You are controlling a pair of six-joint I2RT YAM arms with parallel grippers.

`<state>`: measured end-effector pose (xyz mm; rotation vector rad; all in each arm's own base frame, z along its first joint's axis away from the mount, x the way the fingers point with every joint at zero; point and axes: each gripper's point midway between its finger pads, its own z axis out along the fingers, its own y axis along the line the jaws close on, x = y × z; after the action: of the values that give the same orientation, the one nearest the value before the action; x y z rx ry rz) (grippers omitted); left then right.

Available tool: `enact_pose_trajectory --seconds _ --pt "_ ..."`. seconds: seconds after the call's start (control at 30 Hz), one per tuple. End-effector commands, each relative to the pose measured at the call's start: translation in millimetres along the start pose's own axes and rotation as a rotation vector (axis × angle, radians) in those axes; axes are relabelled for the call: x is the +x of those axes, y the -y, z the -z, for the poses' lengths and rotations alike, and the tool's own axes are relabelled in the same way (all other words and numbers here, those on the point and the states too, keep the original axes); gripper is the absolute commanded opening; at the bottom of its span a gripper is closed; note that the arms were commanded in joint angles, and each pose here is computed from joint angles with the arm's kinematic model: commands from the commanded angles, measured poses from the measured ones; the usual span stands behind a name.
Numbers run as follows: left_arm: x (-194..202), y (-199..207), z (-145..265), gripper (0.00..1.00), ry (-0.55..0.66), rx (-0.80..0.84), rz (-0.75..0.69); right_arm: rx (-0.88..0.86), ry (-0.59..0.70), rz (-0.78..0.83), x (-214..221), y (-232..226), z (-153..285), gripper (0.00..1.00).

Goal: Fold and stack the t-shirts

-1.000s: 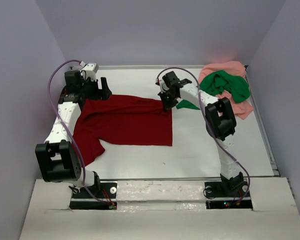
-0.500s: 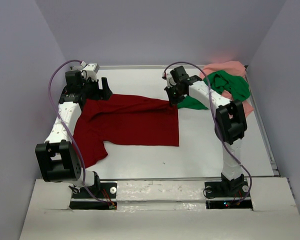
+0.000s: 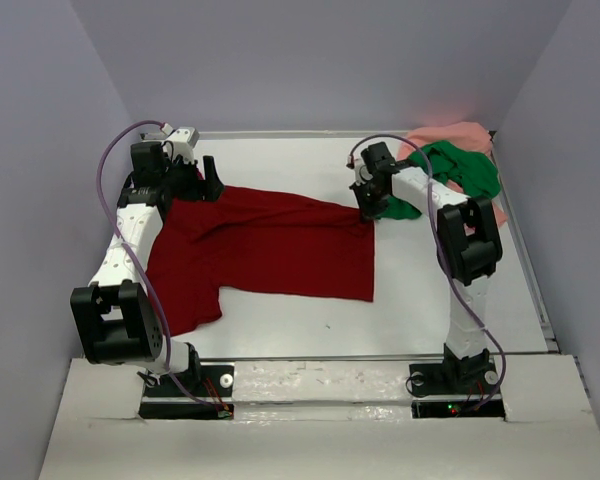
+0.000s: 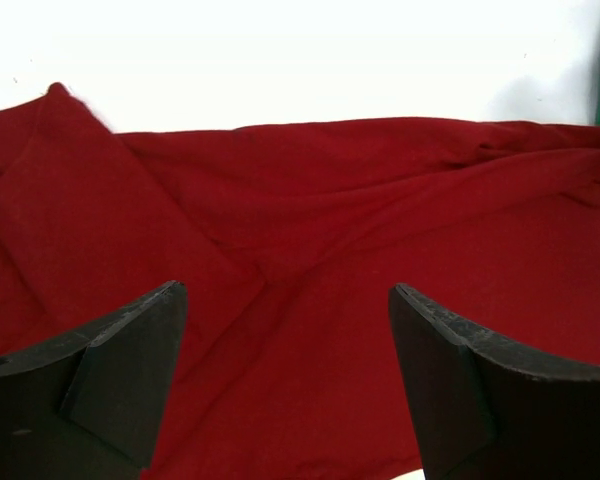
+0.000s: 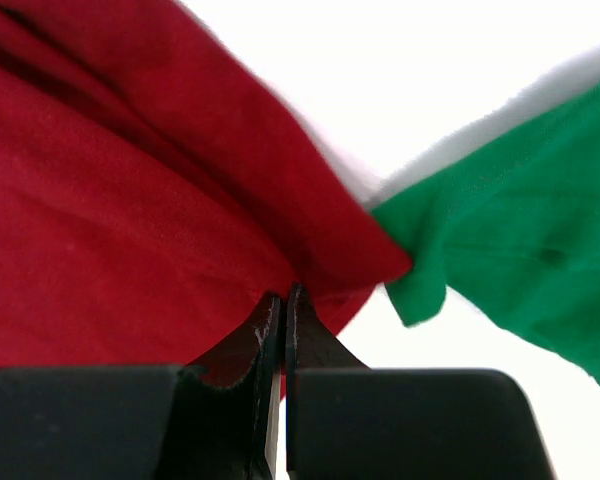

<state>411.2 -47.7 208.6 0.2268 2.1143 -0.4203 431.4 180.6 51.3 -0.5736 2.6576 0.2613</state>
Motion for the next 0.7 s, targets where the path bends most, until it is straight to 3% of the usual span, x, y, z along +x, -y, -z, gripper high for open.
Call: enact_pose_trajectory --seconds 0.0,0.4,0.67 --pt "-11 7 2 0.91 0.028 0.026 -0.025 0.048 0.079 0.02 -14 17 21 0.0" --pt "-9 9 0 0.91 0.021 0.033 -0.025 0.115 0.089 -0.066 9 79 38 0.0" --pt "-6 12 -4 0.91 0.011 0.038 -0.026 -0.023 0.123 -0.12 2 52 40 0.0"
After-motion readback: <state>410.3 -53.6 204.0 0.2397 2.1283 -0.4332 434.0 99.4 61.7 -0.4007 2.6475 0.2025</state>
